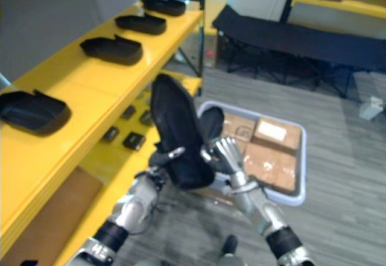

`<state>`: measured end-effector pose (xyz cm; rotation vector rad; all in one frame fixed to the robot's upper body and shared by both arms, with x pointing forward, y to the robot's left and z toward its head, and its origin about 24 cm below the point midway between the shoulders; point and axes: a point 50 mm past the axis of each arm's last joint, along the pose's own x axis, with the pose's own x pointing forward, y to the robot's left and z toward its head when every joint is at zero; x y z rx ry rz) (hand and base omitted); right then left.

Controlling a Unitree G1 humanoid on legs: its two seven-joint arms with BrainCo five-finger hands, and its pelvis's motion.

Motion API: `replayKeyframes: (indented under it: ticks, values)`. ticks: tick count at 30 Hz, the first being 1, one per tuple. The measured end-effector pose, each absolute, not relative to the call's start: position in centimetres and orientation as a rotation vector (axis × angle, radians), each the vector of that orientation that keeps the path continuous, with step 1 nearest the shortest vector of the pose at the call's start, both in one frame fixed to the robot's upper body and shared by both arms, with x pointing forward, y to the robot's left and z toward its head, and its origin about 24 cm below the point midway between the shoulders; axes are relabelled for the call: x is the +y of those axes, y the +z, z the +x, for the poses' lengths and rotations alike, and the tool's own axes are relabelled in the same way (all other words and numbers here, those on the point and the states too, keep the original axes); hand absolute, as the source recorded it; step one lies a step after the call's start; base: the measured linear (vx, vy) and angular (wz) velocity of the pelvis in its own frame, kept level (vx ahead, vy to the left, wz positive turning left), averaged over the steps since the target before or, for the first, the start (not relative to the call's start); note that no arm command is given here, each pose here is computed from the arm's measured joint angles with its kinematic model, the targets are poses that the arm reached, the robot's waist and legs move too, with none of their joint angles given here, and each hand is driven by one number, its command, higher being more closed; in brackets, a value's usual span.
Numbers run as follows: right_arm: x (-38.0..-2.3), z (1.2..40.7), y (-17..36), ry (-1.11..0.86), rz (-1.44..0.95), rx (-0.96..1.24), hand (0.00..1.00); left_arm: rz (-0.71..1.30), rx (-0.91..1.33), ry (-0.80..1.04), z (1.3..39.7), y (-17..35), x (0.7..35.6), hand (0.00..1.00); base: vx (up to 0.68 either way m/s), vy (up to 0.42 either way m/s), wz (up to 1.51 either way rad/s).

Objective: Walk over and take plastic housings, then place them on the shelf

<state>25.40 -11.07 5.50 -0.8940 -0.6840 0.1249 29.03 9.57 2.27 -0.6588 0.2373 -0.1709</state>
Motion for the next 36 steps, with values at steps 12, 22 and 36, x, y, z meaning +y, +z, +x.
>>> replayKeyframes:
  ticks: [12, 22, 36]
  values:
    - [-10.2, 24.0, 7.2, -0.023, -0.581, -0.689, 0.0, -0.544, -0.044, -0.071, 29.3, 6.1, 10.0, 1.0, 0.0, 0.0, -0.01]
    - [-18.8, 21.6, 13.5, -0.357, -0.051, -0.757, 0.0, -0.17, -0.305, 0.578, 25.8, 7.8, 17.7, 1.0, -0.01, 0.002, -0.08]
    - [-23.4, 12.9, -0.6, -0.839, 0.087, 0.05, 0.0, -0.138, -0.23, 0.653, 18.7, 4.6, 18.9, 1.0, 0.0, 0.013, -0.09]
